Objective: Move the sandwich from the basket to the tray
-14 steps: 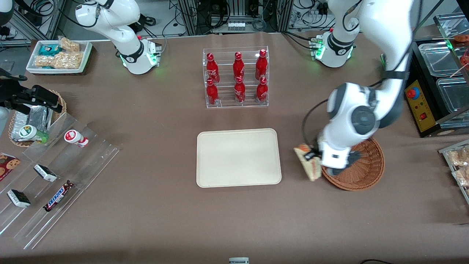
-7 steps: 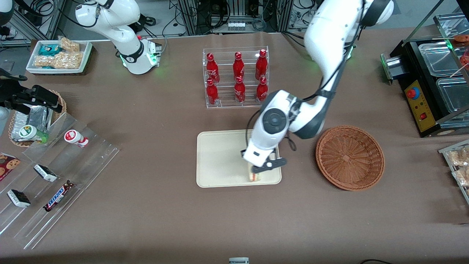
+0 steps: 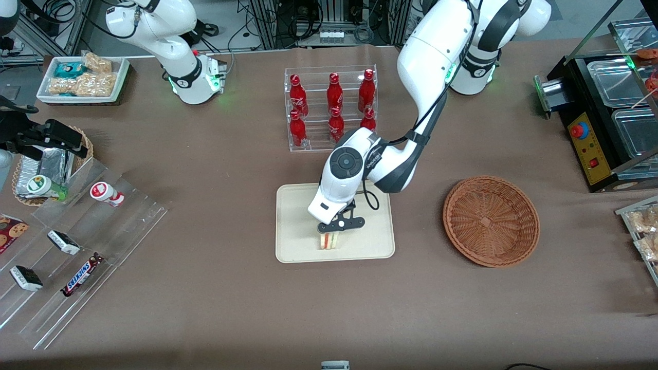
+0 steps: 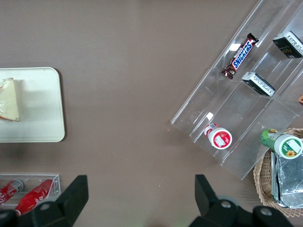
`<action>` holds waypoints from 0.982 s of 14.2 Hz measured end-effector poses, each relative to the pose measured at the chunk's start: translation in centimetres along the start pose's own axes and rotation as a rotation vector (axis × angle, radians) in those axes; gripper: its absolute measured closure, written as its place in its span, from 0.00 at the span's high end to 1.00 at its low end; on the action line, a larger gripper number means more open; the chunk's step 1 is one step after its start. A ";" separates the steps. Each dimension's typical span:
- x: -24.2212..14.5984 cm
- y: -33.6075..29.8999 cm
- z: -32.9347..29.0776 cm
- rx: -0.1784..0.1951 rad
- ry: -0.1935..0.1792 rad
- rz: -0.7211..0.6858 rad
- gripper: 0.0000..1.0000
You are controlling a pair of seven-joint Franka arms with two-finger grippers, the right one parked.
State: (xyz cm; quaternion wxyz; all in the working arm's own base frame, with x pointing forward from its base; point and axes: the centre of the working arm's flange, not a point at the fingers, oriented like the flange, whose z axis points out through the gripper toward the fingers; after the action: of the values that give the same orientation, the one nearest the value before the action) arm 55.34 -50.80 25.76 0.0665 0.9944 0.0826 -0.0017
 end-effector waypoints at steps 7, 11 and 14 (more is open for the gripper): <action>-0.8 -1.0 0.8 0.069 -0.060 -0.012 0.42; 1.1 -0.7 -8.3 -0.011 0.011 -0.034 0.82; 2.0 -2.9 -16.0 0.010 0.021 -0.054 1.00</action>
State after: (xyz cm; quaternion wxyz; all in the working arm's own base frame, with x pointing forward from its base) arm 56.69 -45.48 41.17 0.0607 0.9920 0.1103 0.0064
